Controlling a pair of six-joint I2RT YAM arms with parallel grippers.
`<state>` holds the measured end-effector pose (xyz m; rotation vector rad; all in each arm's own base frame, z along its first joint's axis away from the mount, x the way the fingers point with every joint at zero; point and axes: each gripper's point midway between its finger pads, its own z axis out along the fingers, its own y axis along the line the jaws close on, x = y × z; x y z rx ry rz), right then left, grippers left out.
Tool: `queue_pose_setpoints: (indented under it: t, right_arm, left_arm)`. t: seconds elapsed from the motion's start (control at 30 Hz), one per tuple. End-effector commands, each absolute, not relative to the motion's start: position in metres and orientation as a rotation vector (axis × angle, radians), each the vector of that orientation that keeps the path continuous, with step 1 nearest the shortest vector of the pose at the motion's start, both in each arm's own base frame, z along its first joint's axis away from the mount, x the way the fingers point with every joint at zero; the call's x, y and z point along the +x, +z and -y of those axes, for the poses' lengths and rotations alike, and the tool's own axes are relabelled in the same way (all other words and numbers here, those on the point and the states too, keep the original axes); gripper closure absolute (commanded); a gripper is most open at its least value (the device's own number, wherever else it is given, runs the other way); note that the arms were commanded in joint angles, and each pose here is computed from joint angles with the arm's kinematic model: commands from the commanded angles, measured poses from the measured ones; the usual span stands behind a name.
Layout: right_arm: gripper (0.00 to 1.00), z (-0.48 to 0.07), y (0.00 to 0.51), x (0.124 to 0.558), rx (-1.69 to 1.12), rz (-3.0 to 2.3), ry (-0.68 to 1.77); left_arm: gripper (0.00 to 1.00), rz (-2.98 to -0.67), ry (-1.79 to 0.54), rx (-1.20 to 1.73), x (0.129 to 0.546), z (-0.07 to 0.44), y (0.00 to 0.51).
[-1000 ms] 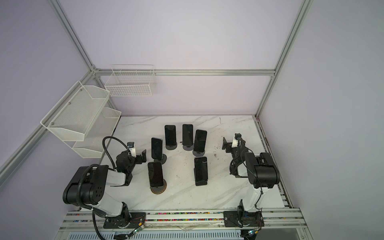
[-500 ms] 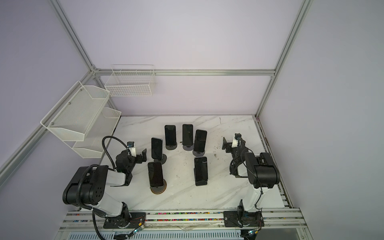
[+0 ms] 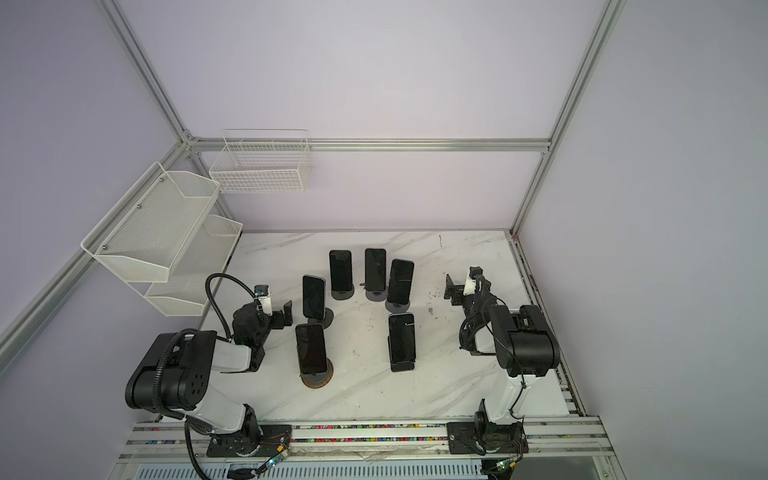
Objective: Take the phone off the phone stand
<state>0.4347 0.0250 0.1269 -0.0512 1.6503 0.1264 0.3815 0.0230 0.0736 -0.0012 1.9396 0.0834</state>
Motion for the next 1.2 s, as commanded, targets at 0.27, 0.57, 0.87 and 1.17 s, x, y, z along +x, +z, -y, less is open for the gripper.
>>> queue_pose_setpoints:
  t: [0.27,0.57,0.87,1.17]
  right_arm:
    - [0.03,-0.037,0.192,0.425,-0.124,-1.596,0.162]
    - [0.03,0.008,0.266,0.452,0.513,-1.727,0.286]
    - [0.03,-0.001,0.232,0.463,0.728,-1.955,0.356]
    - [0.03,-0.074,0.242,0.437,0.541,-2.084,0.224]
  left_arm:
    - [0.00,-1.825,0.077,-0.036,0.403,-0.027,0.111]
    - [0.00,-1.822,0.077,-0.036,0.404,-0.027,0.112]
    - [0.00,-1.822,0.078,-0.035,0.403,-0.027,0.112]
    - [0.00,-1.821,0.078,-0.034,0.404,-0.026,0.112]
